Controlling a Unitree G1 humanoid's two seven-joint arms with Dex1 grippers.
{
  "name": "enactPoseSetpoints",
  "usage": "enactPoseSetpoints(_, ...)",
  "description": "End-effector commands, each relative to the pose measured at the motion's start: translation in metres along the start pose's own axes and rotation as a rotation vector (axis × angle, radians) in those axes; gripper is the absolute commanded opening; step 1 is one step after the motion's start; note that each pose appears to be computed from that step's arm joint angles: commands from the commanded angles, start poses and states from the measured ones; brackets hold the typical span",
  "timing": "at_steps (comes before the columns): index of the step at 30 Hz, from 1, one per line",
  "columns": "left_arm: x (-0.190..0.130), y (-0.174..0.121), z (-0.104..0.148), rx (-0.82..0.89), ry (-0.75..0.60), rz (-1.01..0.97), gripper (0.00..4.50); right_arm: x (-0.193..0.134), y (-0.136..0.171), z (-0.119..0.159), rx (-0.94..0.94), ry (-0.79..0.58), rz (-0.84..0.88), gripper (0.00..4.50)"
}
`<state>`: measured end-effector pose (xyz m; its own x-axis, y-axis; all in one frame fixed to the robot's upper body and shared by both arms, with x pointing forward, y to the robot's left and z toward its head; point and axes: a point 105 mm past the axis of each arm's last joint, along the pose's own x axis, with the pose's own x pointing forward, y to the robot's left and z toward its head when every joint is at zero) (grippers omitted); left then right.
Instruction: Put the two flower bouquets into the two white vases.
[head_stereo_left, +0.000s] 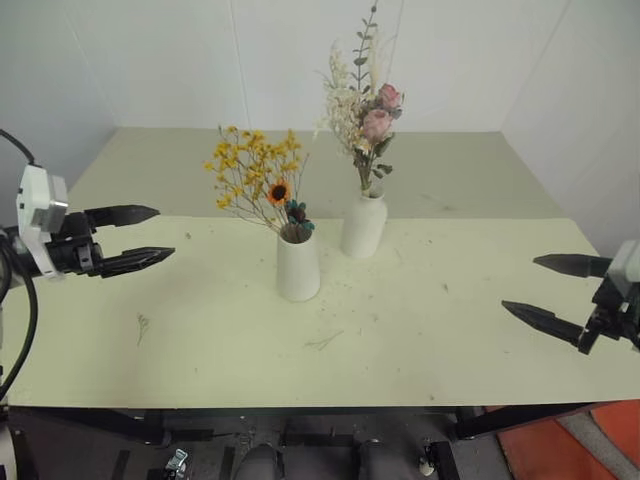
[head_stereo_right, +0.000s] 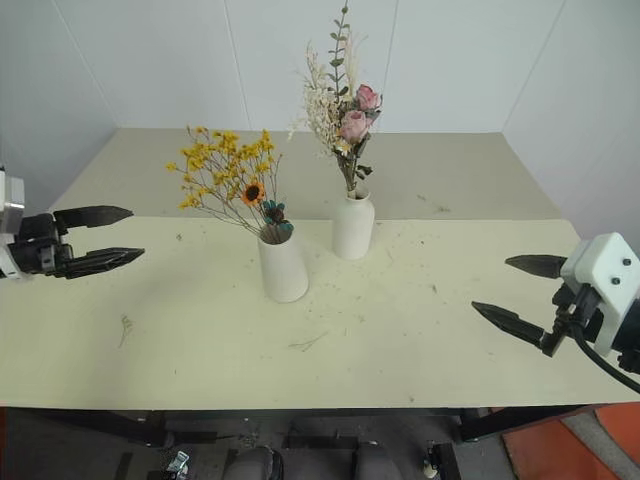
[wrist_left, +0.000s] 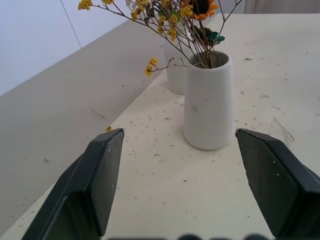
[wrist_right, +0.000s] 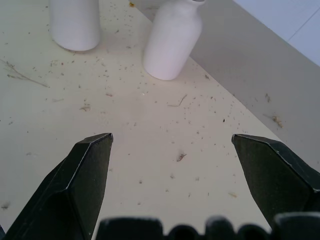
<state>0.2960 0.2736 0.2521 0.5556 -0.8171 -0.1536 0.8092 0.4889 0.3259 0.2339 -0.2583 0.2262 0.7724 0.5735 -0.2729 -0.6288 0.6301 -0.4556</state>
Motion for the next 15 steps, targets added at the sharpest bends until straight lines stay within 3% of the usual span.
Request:
enactPoseSetpoints(1,0.006,0.003,0.008,0.042,-0.022,-0.022,3.88,-0.011,-0.003,0.012,-0.048,-0.016,-0.053,4.5)
enactPoseSetpoints(15,0.019,0.01,0.01,0.069,-0.028,-0.066,3.88,-0.014,0.006,0.009,-0.043,0.003,-0.083,4.5)
